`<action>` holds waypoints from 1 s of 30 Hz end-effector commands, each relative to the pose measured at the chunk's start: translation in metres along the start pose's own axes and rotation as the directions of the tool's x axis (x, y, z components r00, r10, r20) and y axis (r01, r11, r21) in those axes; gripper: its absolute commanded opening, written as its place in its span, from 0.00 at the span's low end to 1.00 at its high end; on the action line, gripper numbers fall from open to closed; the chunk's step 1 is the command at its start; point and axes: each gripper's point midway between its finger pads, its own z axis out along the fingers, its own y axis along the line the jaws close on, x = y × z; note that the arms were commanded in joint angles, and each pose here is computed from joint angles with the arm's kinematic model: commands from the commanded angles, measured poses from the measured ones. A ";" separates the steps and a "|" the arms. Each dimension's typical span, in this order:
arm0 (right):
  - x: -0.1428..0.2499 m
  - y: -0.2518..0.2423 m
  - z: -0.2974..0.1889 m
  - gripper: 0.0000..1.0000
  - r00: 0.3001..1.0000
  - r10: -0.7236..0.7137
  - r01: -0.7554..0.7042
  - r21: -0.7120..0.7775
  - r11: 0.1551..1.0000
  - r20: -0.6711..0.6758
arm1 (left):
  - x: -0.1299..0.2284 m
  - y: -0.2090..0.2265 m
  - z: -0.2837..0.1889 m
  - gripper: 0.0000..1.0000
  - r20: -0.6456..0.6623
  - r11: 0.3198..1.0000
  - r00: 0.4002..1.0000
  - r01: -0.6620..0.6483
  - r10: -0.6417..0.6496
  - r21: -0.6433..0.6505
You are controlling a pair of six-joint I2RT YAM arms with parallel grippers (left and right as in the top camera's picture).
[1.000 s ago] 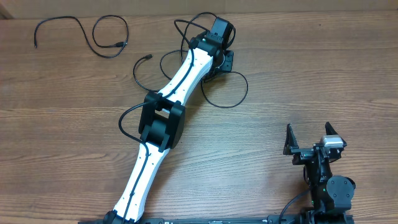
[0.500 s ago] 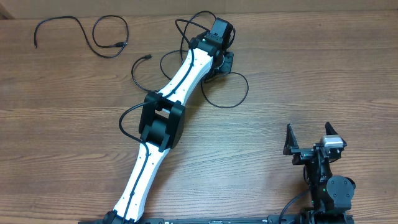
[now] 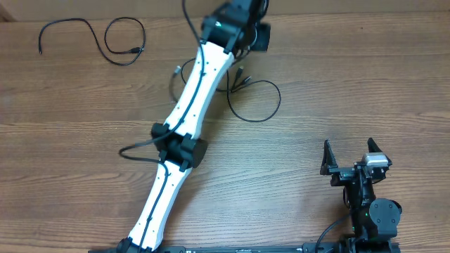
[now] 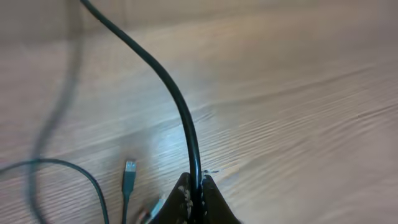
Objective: Untangle cables
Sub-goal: 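Pull the held cable leftward and lift it with the left gripper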
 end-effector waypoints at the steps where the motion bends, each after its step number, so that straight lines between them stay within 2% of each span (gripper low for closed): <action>1: 0.002 0.001 0.000 1.00 1.000 0.003 -0.003 -0.003 1.000 0.003 | -0.037 -0.025 -0.076 0.04 0.129 0.997 0.991 0.020 -0.029 0.069; 8: 0.002 0.001 0.000 1.00 1.000 0.003 -0.003 -0.003 1.000 0.003 | -0.071 -0.047 -0.191 0.04 0.306 0.992 0.952 -0.017 -0.022 0.124; 15: 0.002 0.001 0.000 1.00 1.000 0.003 -0.003 -0.003 1.000 0.003 | -0.083 -0.061 -0.311 0.04 0.481 0.985 0.877 -0.062 -0.024 0.162; 22: 0.002 0.001 0.000 1.00 1.000 0.003 -0.003 -0.003 1.000 0.003 | -0.074 -0.061 -0.377 0.04 0.550 0.983 0.834 -0.074 -0.030 0.166; 30: 0.002 0.001 0.000 1.00 1.000 0.003 -0.003 -0.003 1.000 0.003 | -0.071 -0.033 -0.438 0.04 0.664 1.000 0.748 -0.003 -0.018 0.030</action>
